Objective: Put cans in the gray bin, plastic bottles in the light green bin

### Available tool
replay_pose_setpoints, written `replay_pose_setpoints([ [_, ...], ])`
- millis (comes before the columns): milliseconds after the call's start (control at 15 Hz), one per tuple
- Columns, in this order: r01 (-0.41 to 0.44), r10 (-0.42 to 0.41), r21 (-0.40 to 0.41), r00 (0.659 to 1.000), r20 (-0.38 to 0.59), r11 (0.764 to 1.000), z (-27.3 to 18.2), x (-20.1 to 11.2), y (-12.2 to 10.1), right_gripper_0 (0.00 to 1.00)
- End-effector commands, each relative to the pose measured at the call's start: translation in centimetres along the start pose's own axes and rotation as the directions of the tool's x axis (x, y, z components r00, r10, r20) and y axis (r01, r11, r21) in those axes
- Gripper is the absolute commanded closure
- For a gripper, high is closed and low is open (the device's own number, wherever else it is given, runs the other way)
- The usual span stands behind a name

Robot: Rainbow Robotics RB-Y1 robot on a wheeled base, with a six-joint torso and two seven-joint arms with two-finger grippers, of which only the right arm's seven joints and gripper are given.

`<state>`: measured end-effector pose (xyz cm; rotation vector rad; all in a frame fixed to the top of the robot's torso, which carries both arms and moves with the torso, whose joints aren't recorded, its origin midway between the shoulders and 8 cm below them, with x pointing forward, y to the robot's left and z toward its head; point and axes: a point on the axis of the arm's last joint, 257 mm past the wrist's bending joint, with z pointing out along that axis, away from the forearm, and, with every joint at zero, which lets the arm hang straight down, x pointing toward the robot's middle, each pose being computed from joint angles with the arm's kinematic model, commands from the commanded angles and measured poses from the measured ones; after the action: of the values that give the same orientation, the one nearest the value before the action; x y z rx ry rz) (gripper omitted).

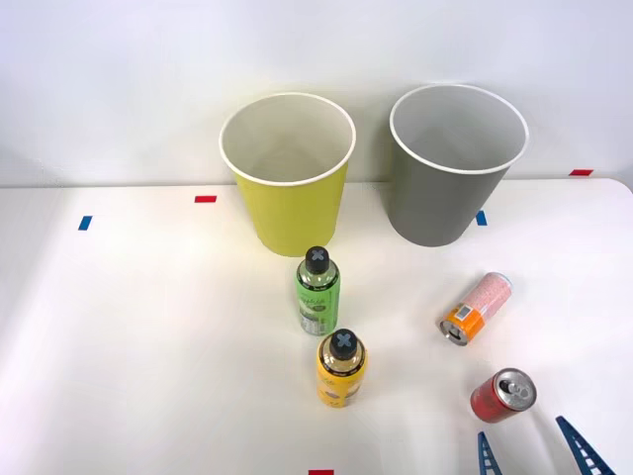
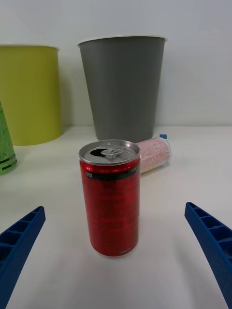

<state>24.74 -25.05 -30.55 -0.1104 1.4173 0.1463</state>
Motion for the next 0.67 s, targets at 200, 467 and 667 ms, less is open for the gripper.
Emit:
replay_pose_setpoints([
  [200,0.067,-0.068,0.053,0.997,0.029,0.996,3.2,-0.1,0.2,0.0],
  [467,0.085,-0.087,0.057,0.996,0.03,0.995,5.4,0.0,-0.1,0.0],
  [667,0.068,-0.07,0.05,0.997,0.033,0.996,6.7,0.0,0.3,0.0],
])
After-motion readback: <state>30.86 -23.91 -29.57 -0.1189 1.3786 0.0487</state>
